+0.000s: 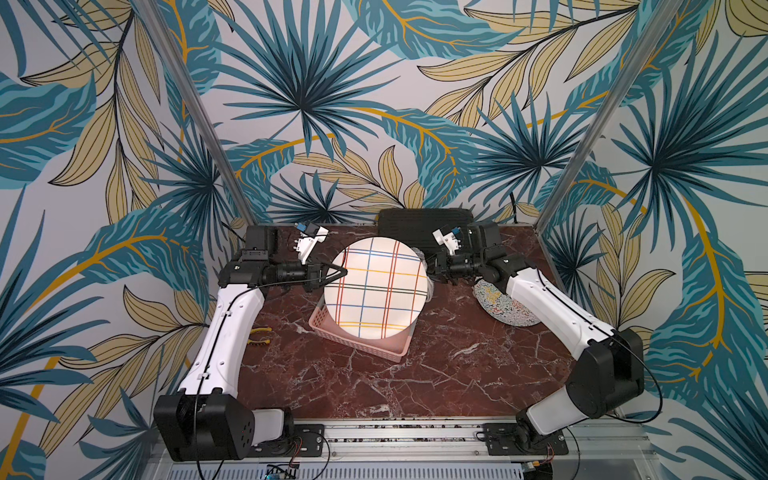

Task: Wipe the wet plate dry
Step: Wipe the plate with towel.

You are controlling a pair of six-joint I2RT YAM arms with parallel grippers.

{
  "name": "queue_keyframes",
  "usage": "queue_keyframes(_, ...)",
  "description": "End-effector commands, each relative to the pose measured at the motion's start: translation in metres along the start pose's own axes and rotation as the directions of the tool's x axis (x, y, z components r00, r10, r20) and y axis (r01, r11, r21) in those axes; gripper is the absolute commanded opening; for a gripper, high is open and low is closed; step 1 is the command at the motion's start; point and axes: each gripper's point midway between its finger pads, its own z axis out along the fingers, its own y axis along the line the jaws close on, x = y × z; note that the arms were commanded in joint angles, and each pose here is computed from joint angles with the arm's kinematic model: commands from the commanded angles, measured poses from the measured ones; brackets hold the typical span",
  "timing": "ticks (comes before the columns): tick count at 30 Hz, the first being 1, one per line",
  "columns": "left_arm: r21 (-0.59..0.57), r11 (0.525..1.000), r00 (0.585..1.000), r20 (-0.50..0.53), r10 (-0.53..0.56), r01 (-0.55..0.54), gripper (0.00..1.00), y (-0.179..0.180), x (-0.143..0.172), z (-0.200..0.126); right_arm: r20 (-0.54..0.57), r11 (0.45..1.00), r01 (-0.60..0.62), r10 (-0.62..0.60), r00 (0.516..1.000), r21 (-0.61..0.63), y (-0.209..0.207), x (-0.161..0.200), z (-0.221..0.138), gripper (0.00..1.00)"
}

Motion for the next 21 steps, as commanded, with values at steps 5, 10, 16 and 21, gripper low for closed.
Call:
queue_keyframes(5, -0.021, 0.999, 0.995, 0.089, -0.046, 0.048, 0.0, 0.011, -0.025, -0.004, -0.021, 0.996, -0.018, 0.016, 1.0, -0.091, 0.011, 0.011, -0.002, 0.0)
queue_keyframes(10, -0.026, 0.995, 0.989, 0.111, -0.098, 0.101, 0.0, 0.019, -0.026, -0.002, 0.007, 0.99, -0.014, 0.015, 1.0, -0.139, 0.012, 0.007, 0.001, 0.0)
queue_keyframes(16, -0.068, 0.987, 0.983, 0.129, -0.133, 0.142, 0.0, 0.034, -0.025, 0.0, 0.028, 0.982, 0.003, 0.002, 1.0, -0.189, 0.021, 0.009, -0.001, 0.0)
queue_keyframes(21, -0.086, 0.98, 0.972, 0.173, -0.161, 0.178, 0.0, 0.042, -0.034, 0.0, 0.025, 0.982, -0.005, 0.009, 1.0, -0.189, 0.017, 0.015, 0.0, 0.0)
